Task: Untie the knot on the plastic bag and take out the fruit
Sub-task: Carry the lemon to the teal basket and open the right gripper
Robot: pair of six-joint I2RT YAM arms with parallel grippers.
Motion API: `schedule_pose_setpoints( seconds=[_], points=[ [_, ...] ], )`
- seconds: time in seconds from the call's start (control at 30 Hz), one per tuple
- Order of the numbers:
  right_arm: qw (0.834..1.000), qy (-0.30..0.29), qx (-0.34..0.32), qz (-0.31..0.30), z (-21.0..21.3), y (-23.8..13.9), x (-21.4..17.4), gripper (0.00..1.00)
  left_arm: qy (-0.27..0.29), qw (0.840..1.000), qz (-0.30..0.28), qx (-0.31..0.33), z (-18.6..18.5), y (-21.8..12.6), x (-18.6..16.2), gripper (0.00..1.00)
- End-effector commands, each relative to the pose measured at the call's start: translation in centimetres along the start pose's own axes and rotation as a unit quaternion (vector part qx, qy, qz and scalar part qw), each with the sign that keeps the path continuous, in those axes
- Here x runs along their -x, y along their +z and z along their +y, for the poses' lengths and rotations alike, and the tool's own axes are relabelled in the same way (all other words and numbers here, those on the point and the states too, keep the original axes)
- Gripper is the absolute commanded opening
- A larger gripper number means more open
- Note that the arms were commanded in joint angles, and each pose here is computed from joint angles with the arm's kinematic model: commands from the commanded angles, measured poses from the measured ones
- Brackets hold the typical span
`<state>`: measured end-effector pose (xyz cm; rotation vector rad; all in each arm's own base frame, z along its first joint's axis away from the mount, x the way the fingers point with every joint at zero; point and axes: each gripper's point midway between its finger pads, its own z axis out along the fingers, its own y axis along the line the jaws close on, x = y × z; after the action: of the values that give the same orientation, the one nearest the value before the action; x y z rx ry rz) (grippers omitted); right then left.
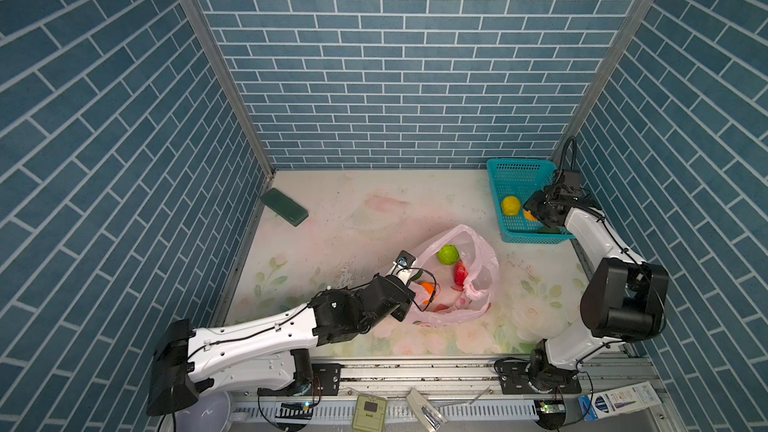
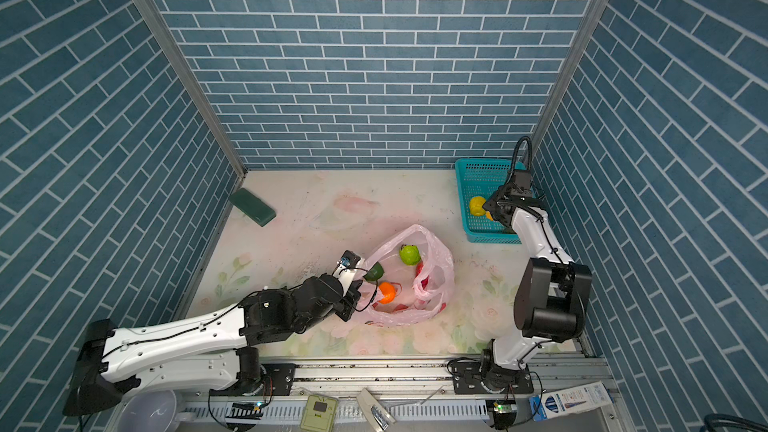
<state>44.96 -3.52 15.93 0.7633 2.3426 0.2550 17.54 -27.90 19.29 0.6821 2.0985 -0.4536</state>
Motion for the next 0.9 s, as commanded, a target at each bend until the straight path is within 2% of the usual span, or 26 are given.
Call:
schedule_pose_setpoints(
  seconds=[0.0,0.1,0.23,0.37,0.7,0.87],
  points=[
    [0.999,-0.030,0.016,-0.020,1.1,0.3,2.6,0.49,-0.010,1.000,-0.015,0.002,0.0,-0.1,1.2,0.00],
    [0.999,-0.032,0.006,0.001,0.5,1.8,2.1,0.55,-0.011,1.000,-0.015,0.005,0.1,-0.2,1.2,0.00],
    [0.999,-0.035,-0.006,0.012,-0.1,2.5,1.7,0.74,-0.012,1.000,-0.015,0.007,0.3,-0.3,1.2,0.00],
    [0.999,-0.035,-0.008,0.013,-0.1,2.3,1.6,0.83,-0.014,1.000,-0.016,0.008,0.4,-0.4,1.2,0.00],
    [0.999,-0.037,0.017,-0.001,1.2,-1.0,1.7,0.85,-0.014,1.000,-0.017,0.009,0.4,-0.4,1.1,0.00],
    [0.997,-0.049,0.060,0.010,3.3,-4.4,0.2,0.85,-0.014,1.000,-0.018,0.012,0.6,-0.6,1.0,0.00]
  ],
)
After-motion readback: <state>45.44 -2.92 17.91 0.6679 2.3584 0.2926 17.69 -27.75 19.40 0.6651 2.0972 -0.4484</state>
